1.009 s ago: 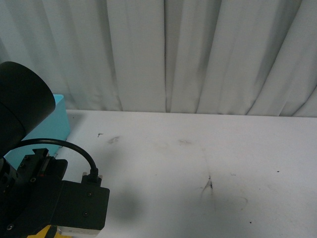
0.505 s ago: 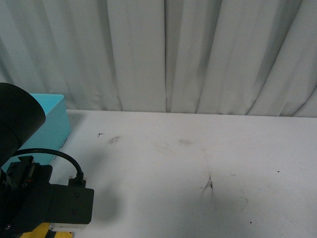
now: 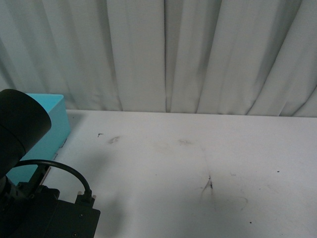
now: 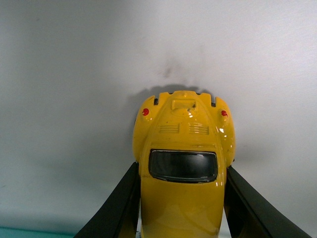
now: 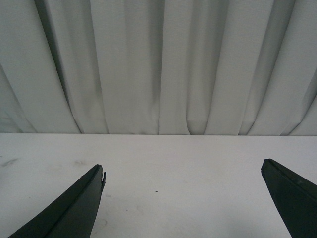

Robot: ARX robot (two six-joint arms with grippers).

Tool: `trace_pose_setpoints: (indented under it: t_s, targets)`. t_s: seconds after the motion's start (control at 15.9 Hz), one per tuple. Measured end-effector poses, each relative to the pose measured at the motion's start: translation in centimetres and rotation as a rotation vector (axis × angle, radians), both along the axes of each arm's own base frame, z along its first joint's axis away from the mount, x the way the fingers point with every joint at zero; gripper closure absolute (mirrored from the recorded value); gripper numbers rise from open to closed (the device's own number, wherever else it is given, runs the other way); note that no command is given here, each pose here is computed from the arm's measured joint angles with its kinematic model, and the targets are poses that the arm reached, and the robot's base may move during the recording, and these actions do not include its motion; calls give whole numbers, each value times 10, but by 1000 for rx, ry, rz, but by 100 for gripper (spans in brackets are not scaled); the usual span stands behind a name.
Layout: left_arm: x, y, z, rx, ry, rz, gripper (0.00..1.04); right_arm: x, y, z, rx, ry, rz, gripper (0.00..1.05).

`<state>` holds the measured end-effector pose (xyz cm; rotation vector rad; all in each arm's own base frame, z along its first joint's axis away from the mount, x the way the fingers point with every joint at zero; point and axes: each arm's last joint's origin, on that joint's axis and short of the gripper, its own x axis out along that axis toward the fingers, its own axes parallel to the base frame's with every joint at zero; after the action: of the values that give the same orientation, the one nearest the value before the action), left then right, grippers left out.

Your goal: Wind up and store yellow beetle toy

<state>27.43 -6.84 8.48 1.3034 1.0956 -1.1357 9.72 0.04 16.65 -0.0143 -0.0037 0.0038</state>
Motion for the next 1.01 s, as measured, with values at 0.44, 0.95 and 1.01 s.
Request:
trace_pose_setpoints:
  t_s: [0.44,0.95,1.01]
  targets:
    - [11,-28,143,-554,-288,113,64,0,0,0,0,0,0,6]
    - [65,116,163,-511,-791,921,64,0,0,0,0,0,0,6]
    - [64,128,147,-476,-765,1014,64,0,0,0,0,0,0,6]
